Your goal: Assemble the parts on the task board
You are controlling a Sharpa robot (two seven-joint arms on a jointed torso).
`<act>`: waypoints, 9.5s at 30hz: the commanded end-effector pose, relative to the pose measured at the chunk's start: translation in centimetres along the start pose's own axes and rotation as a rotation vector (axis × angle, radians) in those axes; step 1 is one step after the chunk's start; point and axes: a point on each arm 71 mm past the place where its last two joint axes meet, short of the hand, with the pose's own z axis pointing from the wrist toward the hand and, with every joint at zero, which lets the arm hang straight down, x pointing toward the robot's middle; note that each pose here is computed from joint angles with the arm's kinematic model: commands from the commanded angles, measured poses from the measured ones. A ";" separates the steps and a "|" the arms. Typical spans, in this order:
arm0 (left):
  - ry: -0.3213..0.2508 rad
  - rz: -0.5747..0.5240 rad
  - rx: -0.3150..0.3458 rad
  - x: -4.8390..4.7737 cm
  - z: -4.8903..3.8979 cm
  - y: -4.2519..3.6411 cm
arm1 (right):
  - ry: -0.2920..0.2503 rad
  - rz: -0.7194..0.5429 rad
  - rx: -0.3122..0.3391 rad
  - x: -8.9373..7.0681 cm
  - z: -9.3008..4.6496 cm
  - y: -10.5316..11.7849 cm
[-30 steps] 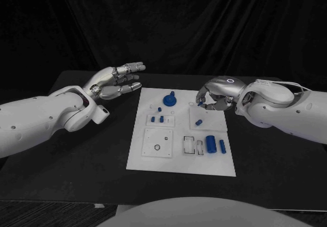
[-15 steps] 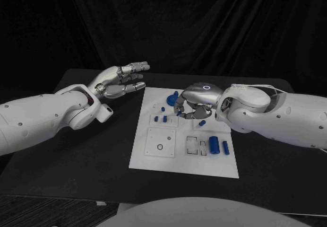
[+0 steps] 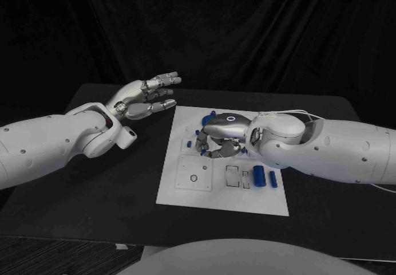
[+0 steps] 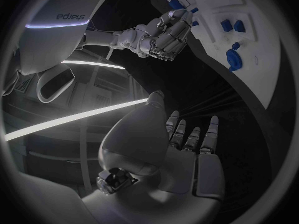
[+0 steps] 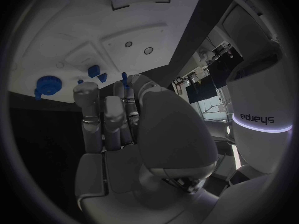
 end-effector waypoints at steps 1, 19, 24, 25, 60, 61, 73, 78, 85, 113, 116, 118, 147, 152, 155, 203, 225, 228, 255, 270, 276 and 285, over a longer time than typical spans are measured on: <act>-0.023 0.005 0.039 -0.11 0.00 -0.28 | 0.064 0.012 -0.006 0.9 0.2 0.2; -0.018 0.002 0.031 -0.09 0.06 -0.19 | 0.120 0.038 0.002 2.7 0.4 0.3; -0.013 -0.002 0.028 -0.05 0.11 -0.15 | 0.140 0.039 0.010 2.8 0.3 0.2; -0.011 -0.003 0.027 -0.04 0.12 -0.14 | 0.142 0.039 0.011 2.9 0.3 0.2; 0.014 -0.024 0.006 0.30 0.23 0.38 | 0.120 0.004 -0.023 3.3 0.2 0.2; 0.015 -0.024 0.005 0.30 0.22 0.41 | 0.117 0.004 -0.025 3.3 0.2 0.2; 0.017 -0.029 -0.002 0.45 0.10 0.60 | 0.090 0.007 -0.037 3.4 0.4 0.5; 0.018 -0.030 -0.004 0.48 0.08 0.64 | 0.090 0.009 -0.035 3.5 0.4 0.4; 0.020 -0.032 -0.006 0.52 0.07 0.69 | 0.100 0.012 -0.030 3.7 0.4 0.4; 0.023 -0.035 -0.015 0.63 0.05 0.82 | 0.077 -0.023 -0.026 3.7 0.0 0.1; 0.024 -0.036 -0.017 0.64 0.04 0.84 | 0.071 -0.027 -0.033 3.6 0.0 0.1; 0.024 -0.036 -0.019 0.63 0.03 0.87 | 0.070 -0.027 -0.036 3.6 0.0 0.2; 0.038 -0.047 -0.032 0.87 0.06 1.03 | 0.107 -0.016 -0.024 4.5 0.1 0.2; 0.039 -0.048 -0.034 0.88 0.06 1.06 | 0.114 -0.016 -0.010 4.6 0.0 0.0; 0.039 -0.048 -0.036 0.87 0.04 1.08 | 0.117 -0.017 -0.006 4.6 0.0 0.0; 0.044 -0.055 -0.046 1.02 -0.18 1.33 | -0.201 -0.024 0.044 0.5 -4.6 -2.4; 0.032 -0.050 -0.042 1.00 -0.52 1.51 | -0.362 -0.028 0.263 -2.5 -11.4 -8.4; 0.030 -0.049 -0.044 0.96 -0.58 1.55 | -0.323 -0.024 0.281 -1.7 -11.4 -8.7; 0.037 -0.059 -0.056 1.22 -0.88 1.98 | -0.130 -0.013 0.276 3.0 -10.8 -8.7; 0.043 -0.065 -0.061 1.37 -0.91 2.18 | -0.092 -0.013 0.258 4.1 -10.2 -8.3; 0.046 -0.068 -0.062 1.43 -0.96 2.25 | -0.138 -0.027 0.251 3.9 -10.0 -8.2; 0.053 -0.076 -0.065 1.59 -1.05 2.42 | -0.127 -0.027 0.254 4.1 -9.6 -8.2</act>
